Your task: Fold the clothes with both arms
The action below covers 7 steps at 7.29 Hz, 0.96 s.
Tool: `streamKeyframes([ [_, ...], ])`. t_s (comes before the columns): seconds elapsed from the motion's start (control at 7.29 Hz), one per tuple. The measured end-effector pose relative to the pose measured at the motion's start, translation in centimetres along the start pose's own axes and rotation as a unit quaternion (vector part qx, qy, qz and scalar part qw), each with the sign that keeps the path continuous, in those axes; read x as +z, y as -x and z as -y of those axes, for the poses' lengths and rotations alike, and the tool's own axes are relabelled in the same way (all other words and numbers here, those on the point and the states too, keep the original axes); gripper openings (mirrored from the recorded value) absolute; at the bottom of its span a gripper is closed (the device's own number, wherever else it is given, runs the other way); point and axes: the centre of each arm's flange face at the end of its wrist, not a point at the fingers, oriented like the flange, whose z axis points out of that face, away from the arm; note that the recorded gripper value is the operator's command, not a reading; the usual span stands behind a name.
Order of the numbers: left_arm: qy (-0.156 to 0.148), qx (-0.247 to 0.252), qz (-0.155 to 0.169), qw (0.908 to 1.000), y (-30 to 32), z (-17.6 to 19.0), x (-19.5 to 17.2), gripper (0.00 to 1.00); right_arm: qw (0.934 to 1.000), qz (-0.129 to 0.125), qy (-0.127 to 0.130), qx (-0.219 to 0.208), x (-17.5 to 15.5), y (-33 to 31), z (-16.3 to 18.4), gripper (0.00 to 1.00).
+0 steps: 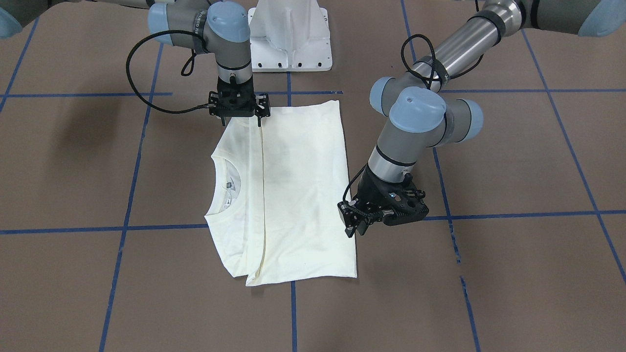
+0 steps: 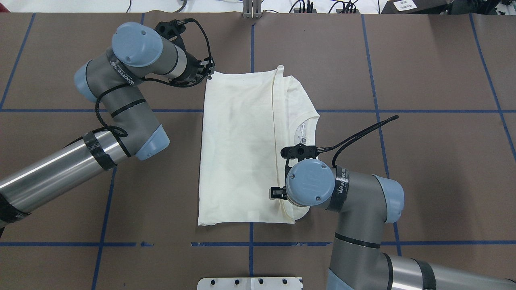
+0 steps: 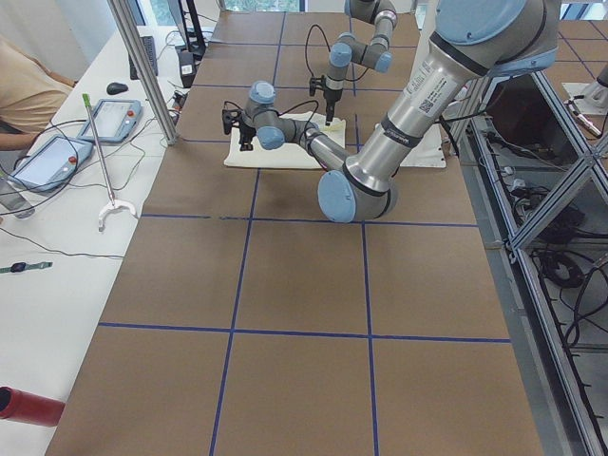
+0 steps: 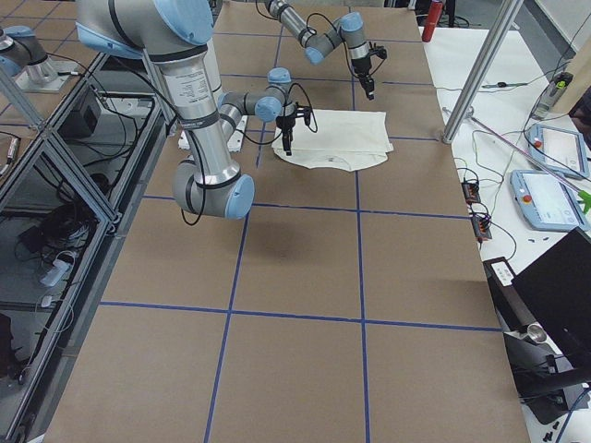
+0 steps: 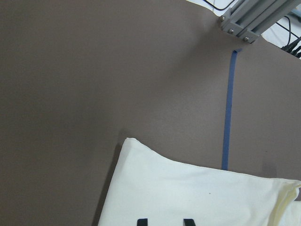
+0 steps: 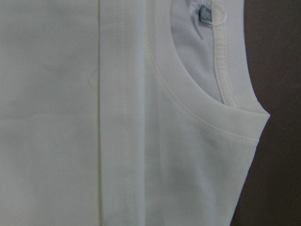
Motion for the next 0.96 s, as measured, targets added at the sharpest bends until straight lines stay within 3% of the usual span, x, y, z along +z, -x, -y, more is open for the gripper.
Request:
streamKeyframes([
  [0.55,0.001,-0.001,0.003,1.0,0.4,-0.1,0.2,0.37,0.9977,-0.022,0.017,-0.062,1.8,0.5,-1.0,1.0],
  [0.96,0.001,-0.001,0.002,1.0,0.3,-0.1,0.1,0.37,0.9926,-0.046,0.019,-0.111,2.0,-6.2,0.7,1.0],
])
